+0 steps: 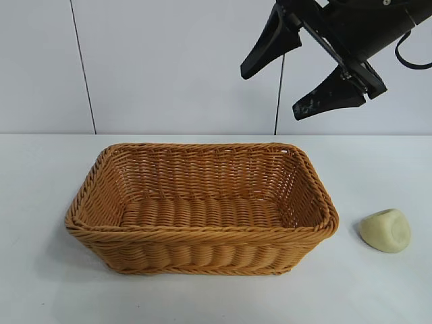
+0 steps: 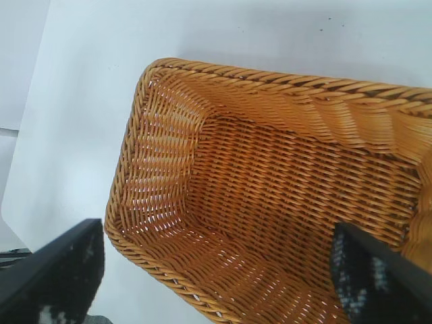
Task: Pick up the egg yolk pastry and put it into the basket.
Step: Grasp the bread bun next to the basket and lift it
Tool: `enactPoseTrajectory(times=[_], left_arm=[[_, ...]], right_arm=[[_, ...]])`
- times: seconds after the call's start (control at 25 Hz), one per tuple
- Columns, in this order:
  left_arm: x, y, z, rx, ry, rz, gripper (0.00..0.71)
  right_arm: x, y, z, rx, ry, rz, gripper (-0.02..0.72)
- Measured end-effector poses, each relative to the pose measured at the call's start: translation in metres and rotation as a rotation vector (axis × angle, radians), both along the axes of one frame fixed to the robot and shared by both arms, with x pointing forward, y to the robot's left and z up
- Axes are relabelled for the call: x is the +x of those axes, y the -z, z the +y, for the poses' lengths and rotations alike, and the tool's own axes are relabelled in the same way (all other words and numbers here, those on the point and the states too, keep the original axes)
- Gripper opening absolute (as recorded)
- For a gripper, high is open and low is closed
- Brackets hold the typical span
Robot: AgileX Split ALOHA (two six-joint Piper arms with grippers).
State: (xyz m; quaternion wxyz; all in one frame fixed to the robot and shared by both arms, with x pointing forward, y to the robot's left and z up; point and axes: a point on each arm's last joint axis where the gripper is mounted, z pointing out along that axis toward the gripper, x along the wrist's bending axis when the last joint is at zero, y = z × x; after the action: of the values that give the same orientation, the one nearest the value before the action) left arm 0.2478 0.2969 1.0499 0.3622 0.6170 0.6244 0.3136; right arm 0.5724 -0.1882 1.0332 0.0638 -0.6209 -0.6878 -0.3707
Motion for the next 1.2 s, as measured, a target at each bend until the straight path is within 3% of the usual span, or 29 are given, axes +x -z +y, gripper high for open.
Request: enactPoseTrajectory(times=[0.16,0.4,0.52,0.92,1.2], left_arm=[[-0.013,0.0,0.0,-0.002,0.001,-0.088,0.696],[-0.014,0.0,0.0,-0.002,0.001,-0.092,0.696],[-0.014,0.0,0.0,-0.002,0.001,-0.092,0.696],[-0.014,0.0,0.0,-0.002,0.001,-0.092,0.696],[-0.014,0.0,0.0,-0.002,0.001,-0.092,0.696]], right_arm=[[0.003,-0.009,-0.005,-0.106,-0.027,-0.012,0.624],[0.011,-0.024,-0.031,-0.405,0.038,-0.002,0.624],[0.013,-0.021,-0.05,-0.485,0.101,0.035,0.624],[0.026,0.01,-0.092,-0.515,0.189,0.182,0.624],[0.043,0.077,-0.089,-0.509,0.145,0.365,0.624]])
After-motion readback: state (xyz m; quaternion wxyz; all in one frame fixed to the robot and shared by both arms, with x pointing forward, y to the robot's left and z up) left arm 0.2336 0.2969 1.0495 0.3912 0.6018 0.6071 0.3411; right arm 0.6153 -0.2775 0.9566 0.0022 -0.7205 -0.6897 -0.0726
